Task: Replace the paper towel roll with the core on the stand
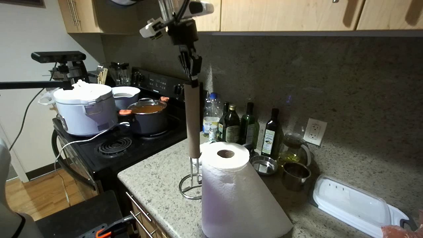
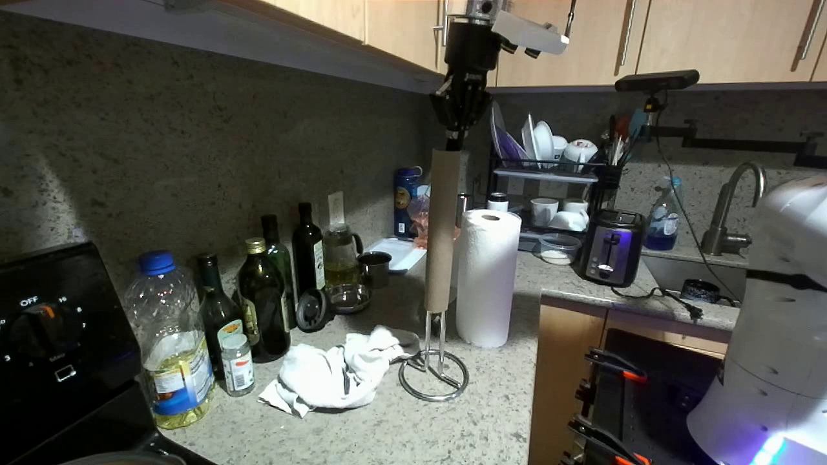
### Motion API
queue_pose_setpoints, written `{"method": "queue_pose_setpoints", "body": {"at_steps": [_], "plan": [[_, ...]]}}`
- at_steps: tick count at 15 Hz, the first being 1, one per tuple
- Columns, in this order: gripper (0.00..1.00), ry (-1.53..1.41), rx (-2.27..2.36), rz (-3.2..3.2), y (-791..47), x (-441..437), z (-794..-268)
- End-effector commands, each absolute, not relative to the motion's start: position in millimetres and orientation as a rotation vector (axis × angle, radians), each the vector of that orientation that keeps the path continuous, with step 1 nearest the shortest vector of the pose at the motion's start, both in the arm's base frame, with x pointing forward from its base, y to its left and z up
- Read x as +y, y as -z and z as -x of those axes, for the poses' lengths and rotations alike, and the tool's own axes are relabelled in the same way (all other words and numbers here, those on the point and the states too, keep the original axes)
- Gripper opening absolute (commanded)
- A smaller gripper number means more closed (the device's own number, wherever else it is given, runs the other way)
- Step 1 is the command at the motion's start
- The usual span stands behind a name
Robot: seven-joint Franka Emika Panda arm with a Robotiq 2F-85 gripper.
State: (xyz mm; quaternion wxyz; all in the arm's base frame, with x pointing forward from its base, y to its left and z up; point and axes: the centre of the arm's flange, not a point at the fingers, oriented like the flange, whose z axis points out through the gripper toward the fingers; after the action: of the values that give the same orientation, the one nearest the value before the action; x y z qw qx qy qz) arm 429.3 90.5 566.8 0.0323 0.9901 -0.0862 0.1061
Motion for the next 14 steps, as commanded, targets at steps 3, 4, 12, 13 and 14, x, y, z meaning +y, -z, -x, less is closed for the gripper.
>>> {"method": "queue_pose_setpoints", "body": {"at_steps": [3, 4, 12, 13, 14], "plan": [[0.00, -0.314, -0.200, -3.090, -542, 100, -431], [0.00, -0.310, -0.195, -3.096, -536, 100, -432], [0.00, -0.259, -0.162, -3.136, -501, 99, -441], [0.00, -0.249, -0.160, -3.138, -498, 99, -441], [0.00, -0.239, -0.152, -3.140, -494, 99, -441]]}}
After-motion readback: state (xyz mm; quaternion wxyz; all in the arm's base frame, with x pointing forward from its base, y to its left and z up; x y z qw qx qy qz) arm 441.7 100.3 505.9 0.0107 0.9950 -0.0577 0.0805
